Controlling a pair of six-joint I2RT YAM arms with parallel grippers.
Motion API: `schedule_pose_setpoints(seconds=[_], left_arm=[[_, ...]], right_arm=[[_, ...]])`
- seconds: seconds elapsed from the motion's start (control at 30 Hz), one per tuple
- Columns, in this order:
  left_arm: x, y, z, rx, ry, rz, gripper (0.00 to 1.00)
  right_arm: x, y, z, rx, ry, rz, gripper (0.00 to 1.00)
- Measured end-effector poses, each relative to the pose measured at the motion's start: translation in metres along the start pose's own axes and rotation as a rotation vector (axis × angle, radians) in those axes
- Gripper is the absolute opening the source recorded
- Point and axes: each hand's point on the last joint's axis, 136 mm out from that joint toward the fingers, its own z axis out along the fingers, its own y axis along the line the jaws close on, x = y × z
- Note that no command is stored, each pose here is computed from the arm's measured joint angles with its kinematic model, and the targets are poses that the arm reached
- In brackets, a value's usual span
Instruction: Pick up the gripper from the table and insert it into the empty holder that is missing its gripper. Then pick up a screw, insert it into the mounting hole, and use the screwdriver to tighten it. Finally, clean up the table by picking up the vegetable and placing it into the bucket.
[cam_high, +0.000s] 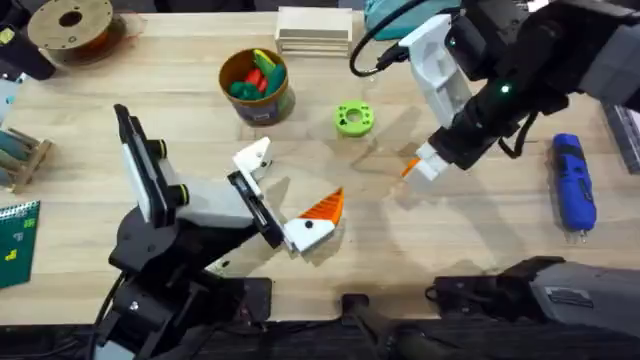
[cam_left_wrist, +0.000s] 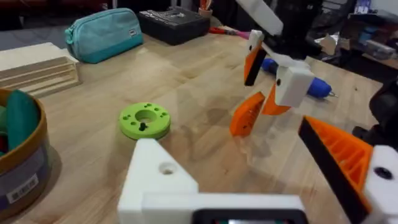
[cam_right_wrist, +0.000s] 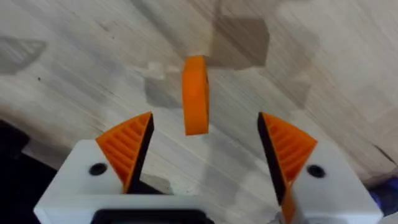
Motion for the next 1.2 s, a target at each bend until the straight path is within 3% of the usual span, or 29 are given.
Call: schedule_pose_setpoints(seconds=[0.23, 0.63, 0.7, 0.83, 1.03, 1.2], left_arm=[[0.000, 0.000, 0.000, 0.000, 0.000, 0.000, 0.987], [0.000, 0.000, 0.000, 0.000, 0.000, 0.000, 0.987], [0.000, 0.000, 0.000, 0.000, 0.000, -0.001, 0.987], [0.000, 0.000, 0.000, 0.000, 0.000, -0.003, 0.987], [0.000, 0.000, 0.000, 0.000, 0.000, -0.003, 0.987], [0.000, 0.000, 0.000, 0.000, 0.000, -0.003, 0.987]], right_arm=[[-0.003, -0.003, 0.000, 0.017, -0.008, -0.008, 0.991], [-0.003, -0.002, 0.015, -0.013, 0.043, -0.011, 0.901], [-0.004, -0.002, 0.015, -0.012, 0.040, -0.012, 0.853], [-0.006, -0.002, 0.015, -0.010, 0.031, -0.014, 0.623], [-0.007, -0.001, 0.015, -0.020, 0.027, -0.014, 0.580], [-0.008, 0.002, 0.015, -0.038, 0.022, -0.014, 0.435]])
